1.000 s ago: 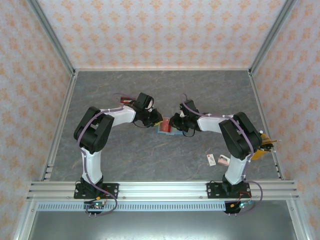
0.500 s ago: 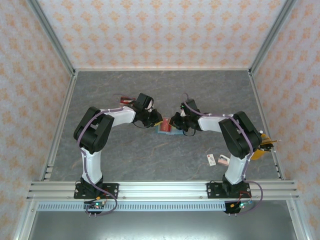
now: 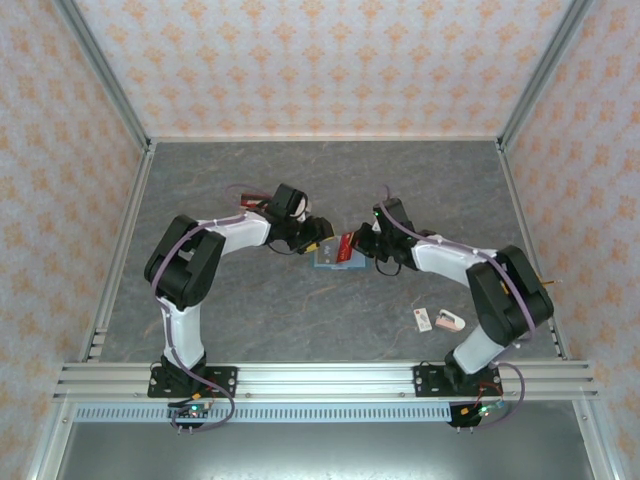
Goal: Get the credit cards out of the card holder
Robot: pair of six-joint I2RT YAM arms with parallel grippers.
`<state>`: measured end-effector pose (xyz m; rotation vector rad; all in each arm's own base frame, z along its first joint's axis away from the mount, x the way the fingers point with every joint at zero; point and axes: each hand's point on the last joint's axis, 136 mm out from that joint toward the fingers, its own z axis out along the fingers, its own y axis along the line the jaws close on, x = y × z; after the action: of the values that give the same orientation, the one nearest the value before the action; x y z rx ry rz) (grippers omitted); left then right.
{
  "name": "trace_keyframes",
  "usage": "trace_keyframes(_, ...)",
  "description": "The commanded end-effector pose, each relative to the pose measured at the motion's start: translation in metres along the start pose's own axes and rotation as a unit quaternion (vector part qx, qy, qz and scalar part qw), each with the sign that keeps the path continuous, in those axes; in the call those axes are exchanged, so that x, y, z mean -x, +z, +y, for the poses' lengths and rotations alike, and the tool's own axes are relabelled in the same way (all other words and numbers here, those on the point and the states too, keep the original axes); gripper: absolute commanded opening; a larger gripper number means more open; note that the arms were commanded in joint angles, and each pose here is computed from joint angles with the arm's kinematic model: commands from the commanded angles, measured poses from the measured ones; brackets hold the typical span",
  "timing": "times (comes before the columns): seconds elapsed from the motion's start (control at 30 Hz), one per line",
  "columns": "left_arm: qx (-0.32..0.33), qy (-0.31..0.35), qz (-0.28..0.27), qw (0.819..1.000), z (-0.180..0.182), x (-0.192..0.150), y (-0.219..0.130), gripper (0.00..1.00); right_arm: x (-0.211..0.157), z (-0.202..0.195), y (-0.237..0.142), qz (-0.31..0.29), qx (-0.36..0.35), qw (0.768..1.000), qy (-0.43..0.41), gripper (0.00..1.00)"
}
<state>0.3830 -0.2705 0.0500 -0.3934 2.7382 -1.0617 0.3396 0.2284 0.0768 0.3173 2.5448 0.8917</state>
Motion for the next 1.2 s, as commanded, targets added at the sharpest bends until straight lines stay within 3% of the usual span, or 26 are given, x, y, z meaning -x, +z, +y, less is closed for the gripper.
trace_keyframes(0.0, -0.004, 0.066, -0.012, 0.998, -0.028, 0.0, -0.036, 0.62, 0.013, 0.008, -0.022, -0.042, 0.009, 0.998, -0.044, 0.0)
trace_keyframes(0.33, -0.069, 0.122, -0.045, 0.989, -0.066, -0.002, -0.088, 0.91, 0.029, 0.087, -0.081, -0.102, 0.164, 0.97, -0.144, 0.0)
trace_keyframes(0.57, -0.186, 0.14, -0.053, 0.971, -0.112, -0.001, -0.112, 0.93, 0.051, 0.111, -0.101, -0.098, 0.272, 0.951, -0.114, 0.0)
trace_keyframes(0.83, -0.249, 0.151, -0.038, 0.956, -0.135, 0.001, -0.111, 0.81, 0.068, 0.114, -0.108, -0.083, 0.327, 0.938, -0.074, 0.0)
trace_keyframes(1.17, -0.289, 0.168, -0.054, 0.941, -0.155, 0.007, -0.122, 0.5, 0.069, 0.11, -0.097, -0.06, 0.331, 0.94, -0.052, 0.0)
